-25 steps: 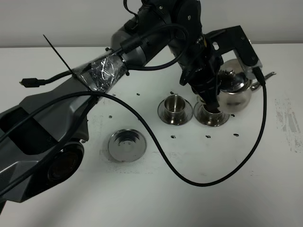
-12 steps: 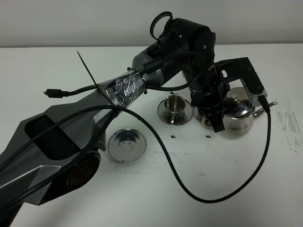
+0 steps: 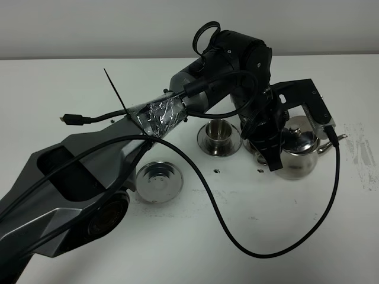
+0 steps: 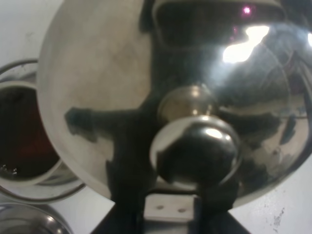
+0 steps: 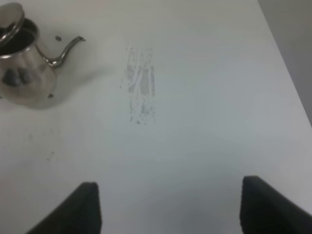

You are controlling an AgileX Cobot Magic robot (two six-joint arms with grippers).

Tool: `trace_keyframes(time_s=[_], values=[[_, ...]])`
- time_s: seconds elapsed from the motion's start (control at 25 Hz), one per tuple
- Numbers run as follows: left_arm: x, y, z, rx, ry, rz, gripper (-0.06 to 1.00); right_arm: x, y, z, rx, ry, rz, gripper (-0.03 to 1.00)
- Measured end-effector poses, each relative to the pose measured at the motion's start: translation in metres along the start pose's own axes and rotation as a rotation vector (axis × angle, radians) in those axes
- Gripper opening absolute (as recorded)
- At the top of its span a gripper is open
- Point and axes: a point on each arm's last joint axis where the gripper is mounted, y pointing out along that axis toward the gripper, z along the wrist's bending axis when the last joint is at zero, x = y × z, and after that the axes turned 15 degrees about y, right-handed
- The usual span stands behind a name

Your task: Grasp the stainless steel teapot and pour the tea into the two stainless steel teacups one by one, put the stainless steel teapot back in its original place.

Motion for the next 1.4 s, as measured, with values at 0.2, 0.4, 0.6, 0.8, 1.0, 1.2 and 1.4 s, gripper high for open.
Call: trace_keyframes(time_s=[0.2,0.4,0.6,0.8,1.0,1.2,1.4], values=[[-0.002,0.008,0.0,-0.013,-0.003,0.01,0.18,0.0,0.0,0.0,0.0,0.0,0.0,0.58],[-0.002,0.008,0.0,-0.012,-0.001,0.009,0.18,0.0,0.0,0.0,0.0,0.0,0.0,0.58],[0.002,-0.006,0.0,0.008,0.004,-0.009,0.18,0.0,0.0,0.0,0.0,0.0,0.0,0.58],[0.011,-0.038,-0.003,0.054,0.021,-0.048,0.18,0.0,0.0,0.0,0.0,0.0,0.0,0.58],[0.019,-0.068,-0.007,0.097,0.023,-0.083,0.18,0.0,0.0,0.0,0.0,0.0,0.0,0.58],[0.016,-0.097,-0.008,0.181,0.01,-0.042,0.18,0.0,0.0,0.0,0.0,0.0,0.0,0.58],[0.006,-0.123,-0.011,0.238,-0.005,0.01,0.18,0.0,0.0,0.0,0.0,0.0,0.0,0.58]])
